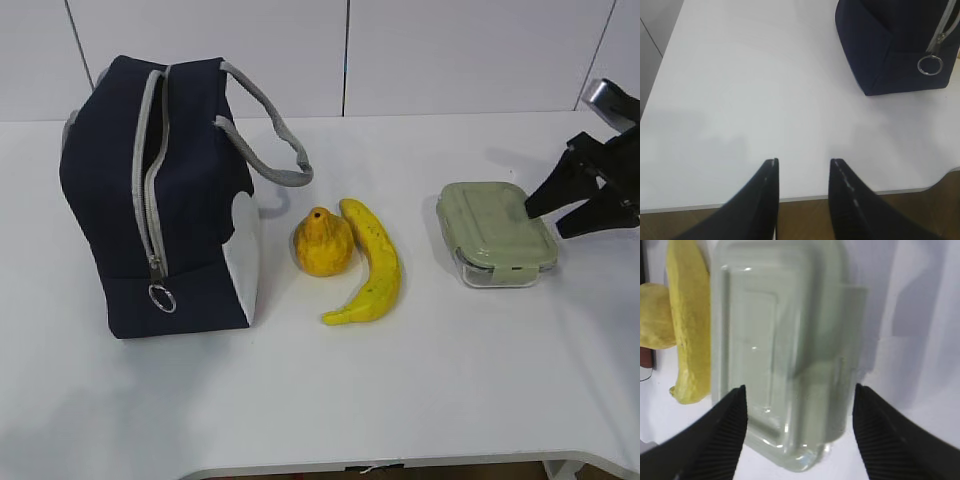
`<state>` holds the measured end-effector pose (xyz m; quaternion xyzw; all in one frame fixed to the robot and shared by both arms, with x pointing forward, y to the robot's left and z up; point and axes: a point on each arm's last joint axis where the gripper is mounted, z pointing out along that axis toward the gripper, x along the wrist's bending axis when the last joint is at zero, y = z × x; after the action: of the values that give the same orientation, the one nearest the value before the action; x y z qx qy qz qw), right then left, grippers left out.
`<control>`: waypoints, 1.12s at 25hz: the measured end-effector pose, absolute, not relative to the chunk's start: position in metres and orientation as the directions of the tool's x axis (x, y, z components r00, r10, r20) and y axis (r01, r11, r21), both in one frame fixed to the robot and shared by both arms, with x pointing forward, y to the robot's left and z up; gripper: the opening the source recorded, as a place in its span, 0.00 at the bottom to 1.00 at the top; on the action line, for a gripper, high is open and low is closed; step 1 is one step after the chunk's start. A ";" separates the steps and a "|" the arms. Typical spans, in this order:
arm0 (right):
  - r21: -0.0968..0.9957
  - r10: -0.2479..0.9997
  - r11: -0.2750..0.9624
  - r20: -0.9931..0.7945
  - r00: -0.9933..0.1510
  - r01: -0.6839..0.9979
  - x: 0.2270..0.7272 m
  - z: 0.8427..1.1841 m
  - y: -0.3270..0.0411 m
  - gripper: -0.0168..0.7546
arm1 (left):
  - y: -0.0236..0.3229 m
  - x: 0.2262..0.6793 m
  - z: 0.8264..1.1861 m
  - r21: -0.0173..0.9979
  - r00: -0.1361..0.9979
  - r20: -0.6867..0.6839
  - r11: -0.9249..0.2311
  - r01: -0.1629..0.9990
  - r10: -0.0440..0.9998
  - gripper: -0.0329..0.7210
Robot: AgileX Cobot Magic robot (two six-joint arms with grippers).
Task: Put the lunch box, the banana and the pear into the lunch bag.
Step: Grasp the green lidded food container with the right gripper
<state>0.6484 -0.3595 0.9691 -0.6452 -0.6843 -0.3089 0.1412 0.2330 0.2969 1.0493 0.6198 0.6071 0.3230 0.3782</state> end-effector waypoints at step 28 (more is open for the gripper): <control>0.264 0.736 -0.135 0.672 -0.081 0.955 0.653 0.969 -0.372 0.82 | 0.297 0.233 1.049 0.861 0.053 -0.057 0.022 0.508 0.997 0.36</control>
<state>0.6532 -0.3718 0.9687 -0.6606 -0.6399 -0.3621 0.1512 0.2330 0.2971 1.0493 0.6198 0.6071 0.3236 0.3776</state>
